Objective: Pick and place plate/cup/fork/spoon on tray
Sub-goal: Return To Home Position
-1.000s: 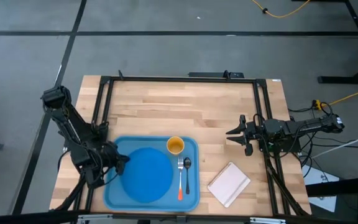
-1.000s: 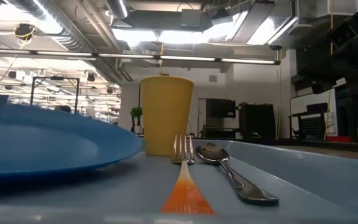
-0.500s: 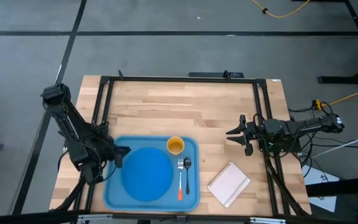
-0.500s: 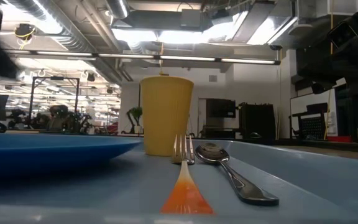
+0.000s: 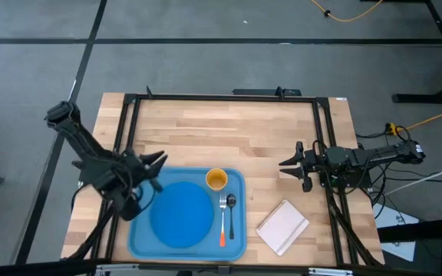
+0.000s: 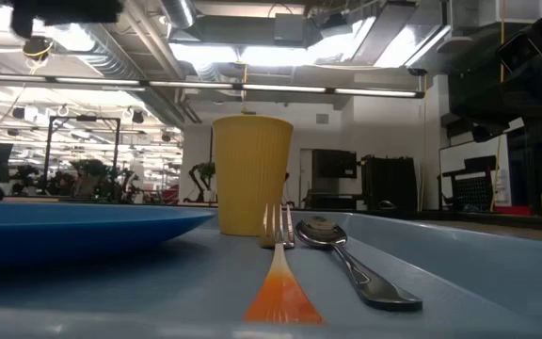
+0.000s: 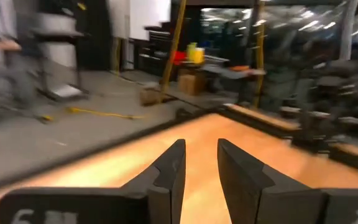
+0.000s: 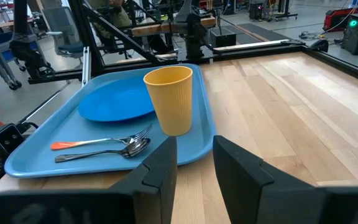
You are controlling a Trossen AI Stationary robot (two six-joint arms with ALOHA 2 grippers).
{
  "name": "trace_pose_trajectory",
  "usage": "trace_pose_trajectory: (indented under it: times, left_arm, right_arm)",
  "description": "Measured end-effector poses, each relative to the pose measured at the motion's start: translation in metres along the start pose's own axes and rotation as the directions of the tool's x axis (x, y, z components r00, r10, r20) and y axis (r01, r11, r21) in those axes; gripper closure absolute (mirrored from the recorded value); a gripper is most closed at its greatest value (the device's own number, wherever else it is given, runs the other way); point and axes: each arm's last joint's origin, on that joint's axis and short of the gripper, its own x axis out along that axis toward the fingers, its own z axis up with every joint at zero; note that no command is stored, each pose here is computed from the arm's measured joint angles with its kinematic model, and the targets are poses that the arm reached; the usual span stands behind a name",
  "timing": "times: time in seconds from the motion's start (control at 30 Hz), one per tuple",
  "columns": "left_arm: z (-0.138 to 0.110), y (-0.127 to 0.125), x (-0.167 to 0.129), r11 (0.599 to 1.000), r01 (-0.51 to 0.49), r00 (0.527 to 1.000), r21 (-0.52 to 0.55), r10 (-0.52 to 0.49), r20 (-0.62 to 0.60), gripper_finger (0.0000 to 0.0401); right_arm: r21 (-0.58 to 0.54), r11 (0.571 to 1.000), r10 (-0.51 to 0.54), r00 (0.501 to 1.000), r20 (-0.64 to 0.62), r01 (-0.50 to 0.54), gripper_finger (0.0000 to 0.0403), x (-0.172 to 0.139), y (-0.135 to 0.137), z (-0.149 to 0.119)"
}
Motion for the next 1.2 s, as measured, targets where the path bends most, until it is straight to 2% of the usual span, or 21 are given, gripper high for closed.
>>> trace_pose_trajectory:
  times: [0.17, 0.43, 0.5, 0.53, 0.6, 0.67, 0.7, 0.73, 0.77, 0.8, 0.83, 0.87, 0.9, 0.93, 0.97, 1.0, 1.1, 1.13, 1.2]
  left_arm:
    - [0.013, -0.008, 0.03, 0.976, -0.152, 0.988, 0.155, 0.152, 0.012, 0.0316]
    - [0.028, -0.01, 0.079, 0.925, -0.34, 0.94, 0.168, 0.342, 0.021, 0.0316]
    - [0.034, -0.011, 0.093, 0.918, -0.354, 0.933, 0.179, 0.359, 0.007, 0.0316]
    - [0.037, -0.012, 0.101, 0.922, -0.336, 0.939, 0.194, 0.345, -0.013, 0.0316]
    - [0.045, -0.014, 0.115, 0.951, -0.229, 0.967, 0.209, 0.247, -0.062, 0.0316]
    - [0.057, -0.018, 0.128, 0.975, 0.013, 0.996, 0.223, 0.008, -0.091, 0.0316]
    - [0.061, -0.021, 0.134, 0.953, 0.17, 0.984, 0.25, -0.152, -0.089, 0.0316]
    - [0.066, -0.025, 0.138, 0.897, 0.333, 0.942, 0.289, -0.327, -0.07, 0.0316]
    - [0.07, -0.029, 0.14, 0.807, 0.476, 0.87, 0.349, -0.491, -0.05, 0.0316]
    - [0.074, -0.031, 0.14, 0.703, 0.58, 0.778, 0.412, -0.628, -0.023, 0.0316]
    - [0.078, -0.034, 0.138, 0.603, 0.647, 0.68, 0.467, -0.733, 0.005, 0.0316]
    - [0.081, -0.035, 0.137, 0.521, 0.684, 0.594, 0.51, -0.804, 0.025, 0.0316]
    - [0.084, -0.035, 0.135, 0.475, 0.696, 0.541, 0.538, -0.84, 0.043, 0.0316]
    - [0.088, -0.033, 0.132, 0.461, 0.699, 0.519, 0.547, -0.853, 0.055, 0.0316]
    - [0.094, -0.03, 0.129, 0.474, 0.691, 0.522, 0.546, -0.849, 0.077, 0.0316]
    - [0.101, -0.025, 0.126, 0.505, 0.679, 0.538, 0.533, -0.836, 0.106, 0.0316]
    - [0.119, -0.008, 0.114, 0.637, 0.622, 0.635, 0.455, -0.75, 0.182, 0.0316]
    - [0.121, -0.003, 0.11, 0.668, 0.603, 0.665, 0.436, -0.723, 0.187, 0.0316]
    - [0.118, 0.01, 0.103, 0.689, 0.582, 0.702, 0.433, -0.694, 0.16, 0.0316]
  right_arm:
    - [0.0, 1.0, 0.0, 1.0, 0.0, 0.0, 0.0293, 0.0, 0.0, 0.0]
    - [0.0, 1.0, 0.0, 1.0, 0.0, 0.0, 0.0293, 0.0, 0.0, 0.0]
    - [0.0, 1.0, 0.0, 1.0, 0.0, 0.0, 0.0293, 0.0, 0.0, 0.0]
    - [0.0, 1.0, 0.0, 1.0, 0.0, 0.0, 0.0293, 0.0, 0.0, 0.0]
    - [0.0, 1.0, 0.0, 1.0, 0.0, 0.0, 0.0293, 0.0, 0.0, 0.0]
    - [0.0, 1.0, 0.0, 1.0, 0.0, 0.0, 0.0293, 0.0, 0.0, 0.0]
    - [0.0, 1.0, 0.0, 1.0, 0.0, 0.0, 0.0293, 0.0, 0.0, 0.0]
    - [0.0, 1.0, 0.0, 1.0, 0.0, 0.0, 0.0293, 0.0, 0.0, 0.0]
    - [0.0, 1.0, 0.0, 1.0, 0.0, 0.0, 0.0293, 0.0, 0.0, 0.0]
    - [0.0, 1.0, 0.0, 1.0, 0.0, 0.0, 0.0293, 0.0, 0.0, 0.0]
    - [0.0, 1.0, 0.0, 1.0, 0.0, 0.0, 0.0293, 0.0, 0.0, 0.0]
    - [0.0, 1.0, 0.0, 1.0, 0.0, 0.0, 0.0293, 0.0, 0.0, 0.0]
    - [0.0, 1.0, 0.0, 1.0, 0.0, 0.0, 0.0293, 0.0, 0.0, 0.0]
    - [0.0, 1.0, 0.0, 1.0, 0.0, 0.0, 0.0293, 0.0, 0.0, 0.0]
    - [0.0, 1.0, 0.0, 1.0, 0.0, 0.0, 0.0293, 0.0, 0.0, 0.0]
    - [0.0, 1.0, 0.0, 1.0, 0.0, 0.0, 0.0293, 0.0, 0.0, 0.0]
    - [0.0, 1.0, 0.0, 1.0, 0.0, 0.0, 0.0293, 0.0, 0.0, 0.0]
    - [0.0, 1.0, 0.0, 1.0, 0.0, 0.0, 0.0293, 0.0, 0.0, 0.0]
    - [0.0, 1.0, 0.0, 1.0, 0.0, 0.0, 0.0293, 0.0, 0.0, 0.0]
